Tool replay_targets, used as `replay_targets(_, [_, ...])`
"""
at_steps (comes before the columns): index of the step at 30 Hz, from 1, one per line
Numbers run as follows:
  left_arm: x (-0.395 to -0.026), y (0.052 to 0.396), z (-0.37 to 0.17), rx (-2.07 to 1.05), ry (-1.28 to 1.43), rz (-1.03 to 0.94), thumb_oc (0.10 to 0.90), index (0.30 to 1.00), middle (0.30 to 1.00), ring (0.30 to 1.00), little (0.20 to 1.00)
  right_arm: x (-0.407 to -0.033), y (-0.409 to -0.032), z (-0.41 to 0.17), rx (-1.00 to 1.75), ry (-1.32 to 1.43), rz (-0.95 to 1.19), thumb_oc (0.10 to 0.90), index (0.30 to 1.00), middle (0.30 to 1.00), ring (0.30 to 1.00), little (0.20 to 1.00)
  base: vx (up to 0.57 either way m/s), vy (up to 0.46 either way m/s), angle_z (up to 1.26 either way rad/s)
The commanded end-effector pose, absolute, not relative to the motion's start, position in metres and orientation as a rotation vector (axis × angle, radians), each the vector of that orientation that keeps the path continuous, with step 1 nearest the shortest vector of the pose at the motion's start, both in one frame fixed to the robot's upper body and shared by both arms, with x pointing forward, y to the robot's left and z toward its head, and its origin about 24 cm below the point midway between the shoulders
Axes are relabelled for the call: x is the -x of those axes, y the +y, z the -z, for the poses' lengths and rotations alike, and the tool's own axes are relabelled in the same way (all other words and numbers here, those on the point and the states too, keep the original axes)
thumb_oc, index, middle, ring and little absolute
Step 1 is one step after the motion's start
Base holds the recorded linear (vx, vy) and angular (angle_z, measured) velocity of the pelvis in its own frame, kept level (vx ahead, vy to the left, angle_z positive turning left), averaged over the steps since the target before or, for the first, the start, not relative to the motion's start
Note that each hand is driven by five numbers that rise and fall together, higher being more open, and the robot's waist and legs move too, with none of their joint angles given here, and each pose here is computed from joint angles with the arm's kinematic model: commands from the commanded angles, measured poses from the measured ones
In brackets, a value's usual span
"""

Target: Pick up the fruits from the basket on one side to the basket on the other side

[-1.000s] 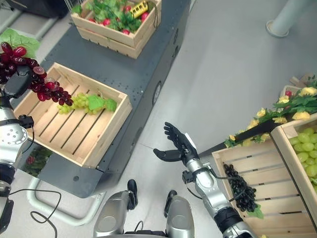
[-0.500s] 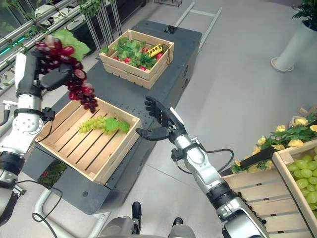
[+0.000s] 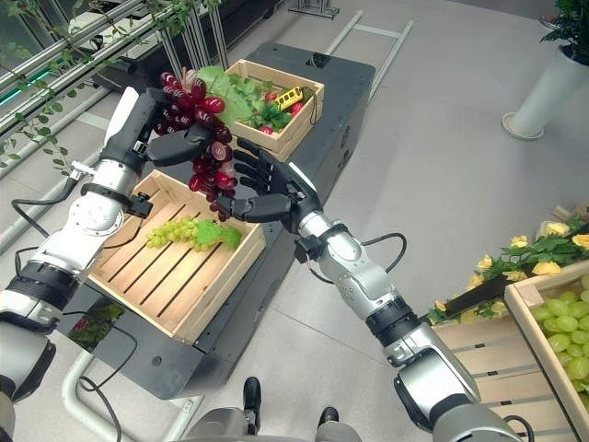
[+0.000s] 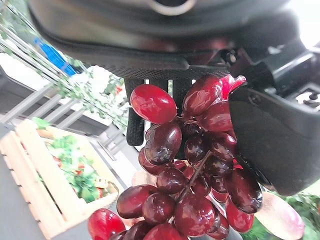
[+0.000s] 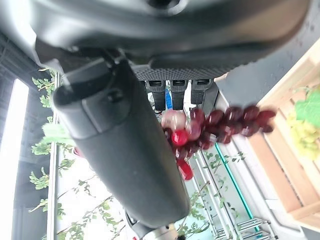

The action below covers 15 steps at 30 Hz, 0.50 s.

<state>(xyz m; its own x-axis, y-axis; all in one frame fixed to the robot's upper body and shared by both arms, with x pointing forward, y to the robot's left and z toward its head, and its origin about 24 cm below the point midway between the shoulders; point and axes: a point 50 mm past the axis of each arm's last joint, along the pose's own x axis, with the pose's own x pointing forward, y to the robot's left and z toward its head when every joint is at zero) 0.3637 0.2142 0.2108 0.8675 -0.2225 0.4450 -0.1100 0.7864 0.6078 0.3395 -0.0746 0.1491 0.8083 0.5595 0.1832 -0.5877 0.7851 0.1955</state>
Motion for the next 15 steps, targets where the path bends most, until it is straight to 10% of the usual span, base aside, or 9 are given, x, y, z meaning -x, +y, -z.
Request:
replay_targets(1, [-0.368,0.187,-0.272,-0.511,-0.780,0.078,0.400,0.300,0.300,0.300,0.300,-0.345,-0.053,-0.170,-0.393,-0.178,-0.666,0.800,0.900,0.900,0.900,0.900,0.01,-0.042,0.04])
replay_targets(15, [-0.362,0.134,-0.267,-0.322,-0.819,0.246,0.400,0.300,0.300,0.300,0.300,-0.352,-0.037,-0.178,-0.452,-0.138,-0.607,0.800,0.900,0.900,0.900,0.900,0.01,-0.021,0.02])
